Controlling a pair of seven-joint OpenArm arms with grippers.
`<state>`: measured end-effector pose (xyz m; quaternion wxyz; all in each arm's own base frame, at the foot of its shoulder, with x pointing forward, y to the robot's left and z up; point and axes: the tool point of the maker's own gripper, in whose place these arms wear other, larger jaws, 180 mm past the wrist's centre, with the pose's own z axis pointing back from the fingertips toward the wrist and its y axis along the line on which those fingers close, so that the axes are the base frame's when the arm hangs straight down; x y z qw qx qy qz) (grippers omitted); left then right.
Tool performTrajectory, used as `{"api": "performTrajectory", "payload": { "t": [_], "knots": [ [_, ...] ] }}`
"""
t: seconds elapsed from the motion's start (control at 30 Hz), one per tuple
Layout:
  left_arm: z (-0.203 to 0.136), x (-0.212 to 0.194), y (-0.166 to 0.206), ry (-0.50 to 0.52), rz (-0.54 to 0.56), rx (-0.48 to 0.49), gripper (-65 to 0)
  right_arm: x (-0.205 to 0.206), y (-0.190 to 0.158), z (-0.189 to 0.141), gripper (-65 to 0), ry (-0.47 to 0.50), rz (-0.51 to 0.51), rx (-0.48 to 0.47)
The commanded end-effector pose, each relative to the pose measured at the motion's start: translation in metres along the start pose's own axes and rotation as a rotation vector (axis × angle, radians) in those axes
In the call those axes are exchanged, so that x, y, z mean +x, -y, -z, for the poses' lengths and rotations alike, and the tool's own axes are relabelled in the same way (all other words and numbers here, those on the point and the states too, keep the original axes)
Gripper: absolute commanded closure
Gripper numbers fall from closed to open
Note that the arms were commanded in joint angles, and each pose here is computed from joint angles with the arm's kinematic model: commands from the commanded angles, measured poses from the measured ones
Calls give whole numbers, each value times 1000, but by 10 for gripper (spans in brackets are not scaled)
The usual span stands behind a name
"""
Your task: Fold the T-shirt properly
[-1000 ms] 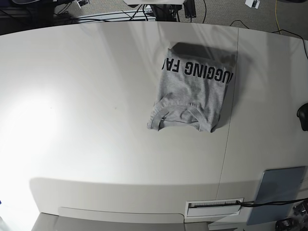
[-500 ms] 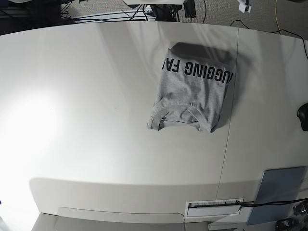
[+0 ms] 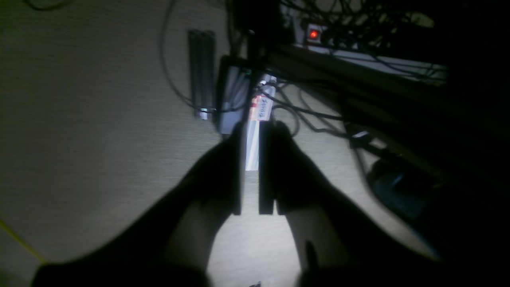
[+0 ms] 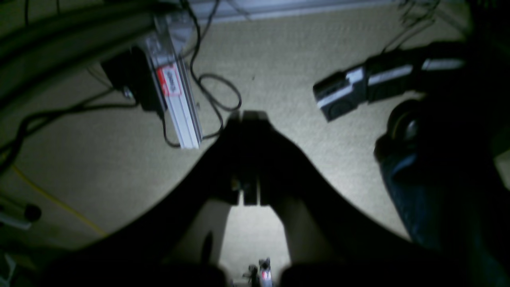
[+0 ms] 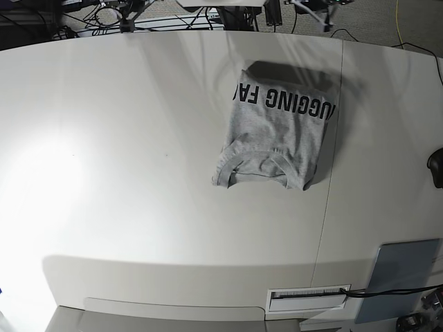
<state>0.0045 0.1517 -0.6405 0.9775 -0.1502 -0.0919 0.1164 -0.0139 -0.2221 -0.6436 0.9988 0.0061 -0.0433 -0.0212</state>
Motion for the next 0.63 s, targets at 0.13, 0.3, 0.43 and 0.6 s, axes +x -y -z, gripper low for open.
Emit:
{"api": "performTrajectory", "payload": {
  "t": [0.13,0.3,0.43,0.6],
  "knots": [
    [7,-5,10,-1,-9,26,-76,5,7,-2,0,30,-2,-9],
    [8,-8,14,-3,-13,20,-76,7,11,-2,0,38,-5,-12],
    [8,-7,14,-1,-12,20,-76,9,14,-4,0,49,-9,-4],
    [9,-1,14,29,-11,20,-76,9,11,-3,0,51,-8,1]
  ]
}}
